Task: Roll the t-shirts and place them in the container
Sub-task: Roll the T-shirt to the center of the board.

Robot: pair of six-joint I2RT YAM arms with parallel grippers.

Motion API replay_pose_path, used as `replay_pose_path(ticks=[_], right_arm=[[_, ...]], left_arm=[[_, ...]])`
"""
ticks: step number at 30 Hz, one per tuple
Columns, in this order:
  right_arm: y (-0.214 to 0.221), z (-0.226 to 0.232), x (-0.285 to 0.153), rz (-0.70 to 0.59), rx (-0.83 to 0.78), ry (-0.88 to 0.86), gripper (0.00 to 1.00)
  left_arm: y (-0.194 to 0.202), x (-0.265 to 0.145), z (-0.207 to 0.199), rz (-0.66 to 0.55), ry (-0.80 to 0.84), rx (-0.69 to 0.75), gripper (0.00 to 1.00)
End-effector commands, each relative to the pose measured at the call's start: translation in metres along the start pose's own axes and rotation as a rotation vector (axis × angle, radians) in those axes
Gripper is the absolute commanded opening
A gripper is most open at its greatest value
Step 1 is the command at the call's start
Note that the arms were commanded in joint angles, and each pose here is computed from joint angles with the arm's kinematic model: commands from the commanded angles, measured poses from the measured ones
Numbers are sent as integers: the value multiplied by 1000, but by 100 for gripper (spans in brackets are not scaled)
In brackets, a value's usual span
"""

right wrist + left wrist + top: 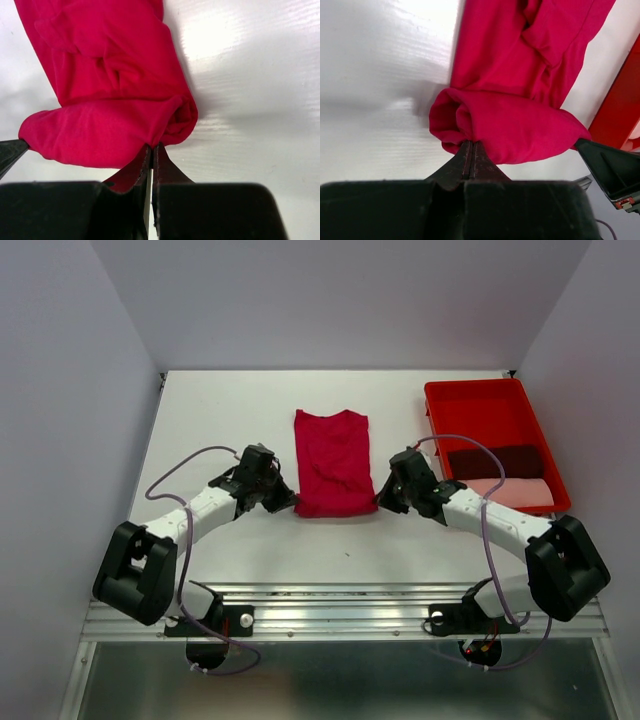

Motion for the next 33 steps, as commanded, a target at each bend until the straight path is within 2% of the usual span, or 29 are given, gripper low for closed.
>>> replay_pose_path(ticks=[1, 19, 26, 28, 33], right_arm=[[-25, 20, 2, -57, -22, -28, 2], [-60, 38, 39, -74, -63, 3, 6], [-72, 40, 52, -80, -54, 8, 13], [-76, 41, 58, -80, -53, 12, 17], [-82, 46, 61, -82, -51, -2, 38]], left_arm=[[-31, 0, -17, -56, 45, 32, 0], [-72, 43, -8, -46, 10, 44, 0], [-87, 60, -10, -42, 3, 78, 0], [-92, 63, -12, -45, 5, 86, 0], [-90, 77, -8, -13, -3, 94, 0]])
Point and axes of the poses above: each gripper's point midway between its finger pads, its own x axis out along the fingers, its own z axis along the line the jaws close on, y = z × x, the point moved 2 cm from there along -x, back along the fingers, and after that the axes turned 15 degrees about x, right-handed, at the moved point
